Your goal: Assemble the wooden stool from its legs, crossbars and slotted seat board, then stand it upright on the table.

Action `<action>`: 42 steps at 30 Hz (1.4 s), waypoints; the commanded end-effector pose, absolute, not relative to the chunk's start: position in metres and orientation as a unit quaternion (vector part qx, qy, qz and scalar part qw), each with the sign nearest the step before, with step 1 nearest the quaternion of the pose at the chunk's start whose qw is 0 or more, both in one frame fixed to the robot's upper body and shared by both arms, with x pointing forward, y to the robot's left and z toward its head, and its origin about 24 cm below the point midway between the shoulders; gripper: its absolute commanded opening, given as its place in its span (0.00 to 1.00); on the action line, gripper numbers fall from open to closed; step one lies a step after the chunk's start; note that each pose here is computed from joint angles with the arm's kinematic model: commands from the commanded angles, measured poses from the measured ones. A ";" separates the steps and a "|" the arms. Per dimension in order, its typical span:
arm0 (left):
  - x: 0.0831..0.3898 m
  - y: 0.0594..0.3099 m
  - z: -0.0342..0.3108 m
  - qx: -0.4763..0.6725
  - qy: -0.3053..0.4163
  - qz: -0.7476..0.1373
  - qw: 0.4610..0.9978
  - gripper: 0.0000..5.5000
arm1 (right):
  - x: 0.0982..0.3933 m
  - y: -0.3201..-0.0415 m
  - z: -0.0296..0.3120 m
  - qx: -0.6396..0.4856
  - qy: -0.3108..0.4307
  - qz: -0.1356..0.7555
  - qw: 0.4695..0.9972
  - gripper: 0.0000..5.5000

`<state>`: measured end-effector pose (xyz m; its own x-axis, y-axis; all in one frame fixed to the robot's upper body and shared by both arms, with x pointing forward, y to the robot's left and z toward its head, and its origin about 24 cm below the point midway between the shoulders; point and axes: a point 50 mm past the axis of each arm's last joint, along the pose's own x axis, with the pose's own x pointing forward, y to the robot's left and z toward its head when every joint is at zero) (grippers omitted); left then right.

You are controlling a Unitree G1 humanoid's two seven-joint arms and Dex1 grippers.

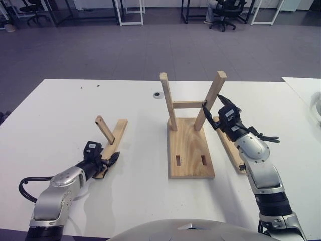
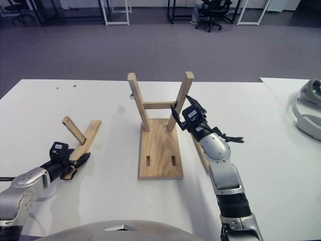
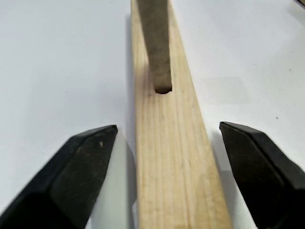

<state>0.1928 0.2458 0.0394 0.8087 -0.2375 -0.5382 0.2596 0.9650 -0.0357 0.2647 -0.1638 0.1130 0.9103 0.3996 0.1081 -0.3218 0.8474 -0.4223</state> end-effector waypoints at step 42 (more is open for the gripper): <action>0.231 0.122 0.202 0.116 -0.167 -0.473 0.857 0.42 | 0.263 -0.117 0.252 0.418 -0.044 0.372 0.828 0.19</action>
